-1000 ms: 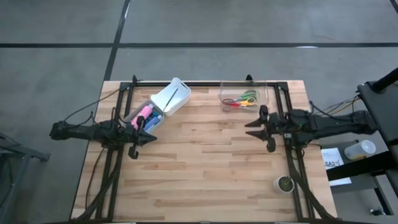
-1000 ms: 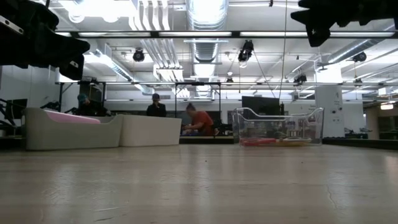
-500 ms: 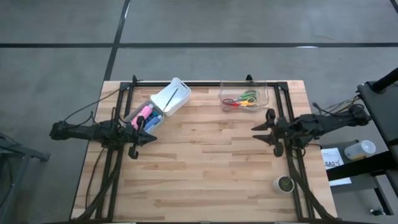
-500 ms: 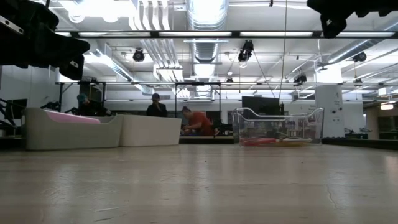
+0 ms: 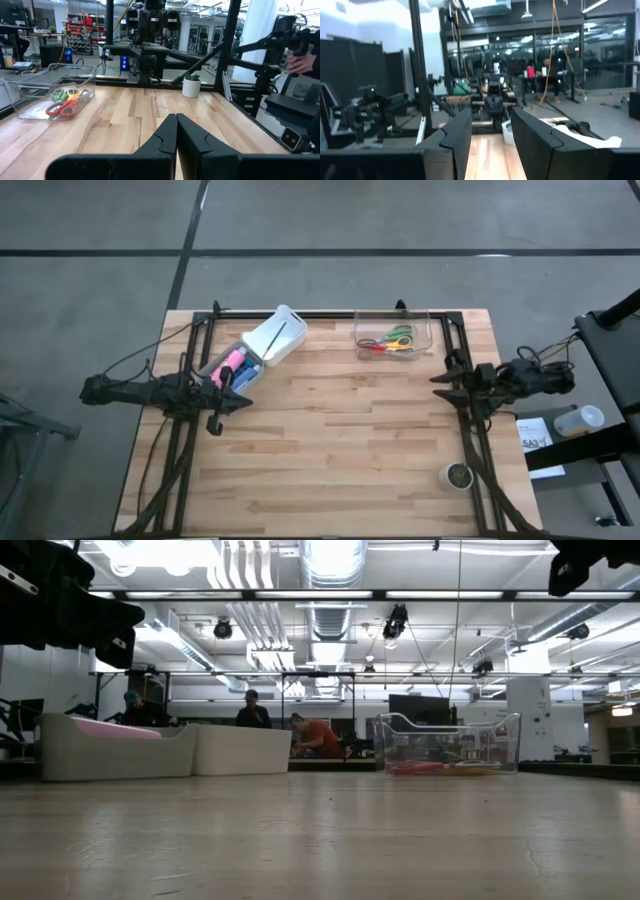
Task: Pick & Place Paint Supplies
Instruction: Return to Home Position
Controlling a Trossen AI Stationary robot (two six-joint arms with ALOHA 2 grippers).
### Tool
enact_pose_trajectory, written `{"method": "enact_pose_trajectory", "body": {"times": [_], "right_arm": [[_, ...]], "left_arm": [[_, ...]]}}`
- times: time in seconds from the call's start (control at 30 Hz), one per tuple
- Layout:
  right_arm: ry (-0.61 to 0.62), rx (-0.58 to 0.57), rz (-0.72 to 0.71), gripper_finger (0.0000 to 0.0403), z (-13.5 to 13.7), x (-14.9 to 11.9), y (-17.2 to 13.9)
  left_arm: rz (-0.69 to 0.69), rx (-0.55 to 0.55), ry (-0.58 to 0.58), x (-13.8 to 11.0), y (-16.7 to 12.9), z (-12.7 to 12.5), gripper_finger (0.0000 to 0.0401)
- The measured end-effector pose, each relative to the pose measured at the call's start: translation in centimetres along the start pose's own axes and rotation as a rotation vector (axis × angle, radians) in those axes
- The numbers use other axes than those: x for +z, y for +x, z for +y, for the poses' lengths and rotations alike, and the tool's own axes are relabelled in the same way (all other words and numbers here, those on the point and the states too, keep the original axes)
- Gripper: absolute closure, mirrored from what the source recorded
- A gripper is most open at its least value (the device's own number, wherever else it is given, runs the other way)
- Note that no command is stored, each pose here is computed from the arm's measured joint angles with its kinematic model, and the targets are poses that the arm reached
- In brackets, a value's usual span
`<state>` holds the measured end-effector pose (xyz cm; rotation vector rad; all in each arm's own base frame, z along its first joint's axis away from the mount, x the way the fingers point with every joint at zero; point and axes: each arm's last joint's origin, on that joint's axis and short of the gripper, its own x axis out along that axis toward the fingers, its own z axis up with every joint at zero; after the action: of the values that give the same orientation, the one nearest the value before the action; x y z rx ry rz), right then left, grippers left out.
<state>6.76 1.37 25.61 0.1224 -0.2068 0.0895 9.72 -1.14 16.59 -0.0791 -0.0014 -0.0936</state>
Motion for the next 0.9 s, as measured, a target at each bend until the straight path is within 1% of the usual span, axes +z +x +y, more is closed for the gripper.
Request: {"method": "enact_pose_trajectory", "body": {"times": [0.1,0.2,0.33,0.4,0.53,0.63,0.73,0.9], "right_arm": [[0.005,-0.006,-0.011,0.0266,-0.1,-0.8,-0.1],[0.003,-0.001,0.010,0.0266,-0.1,-1.4,0.1],[0.011,0.005,-0.048,0.0266,-0.1,-1.3,0.2],[0.016,0.005,-0.075,0.0266,-0.1,-1.8,0.4],[0.048,0.012,-0.142,0.0266,-0.1,-3.5,0.7],[0.105,0.019,-0.182,0.0266,-0.2,-5.5,0.8],[0.134,0.011,-0.163,0.0266,-0.2,-5.7,0.9],[0.111,0.004,-0.131,0.0266,-0.3,-6.1,0.9]], "left_arm": [[0.000,0.000,0.000,0.0,0.0,0.0,0.0393],[0.004,0.003,0.000,0.0,0.0,0.0,0.0393],[0.011,0.003,0.000,-0.1,0.1,0.0,0.0393],[0.010,0.003,0.000,-0.1,0.1,0.0,0.0393],[0.013,0.003,0.000,-0.1,0.1,0.0,0.0393],[0.012,0.003,0.000,-0.1,0.1,0.0,0.0393],[0.013,0.001,0.000,-0.1,0.1,0.0,0.0393],[0.013,0.001,0.000,-0.1,0.1,0.0,0.0393]]}}
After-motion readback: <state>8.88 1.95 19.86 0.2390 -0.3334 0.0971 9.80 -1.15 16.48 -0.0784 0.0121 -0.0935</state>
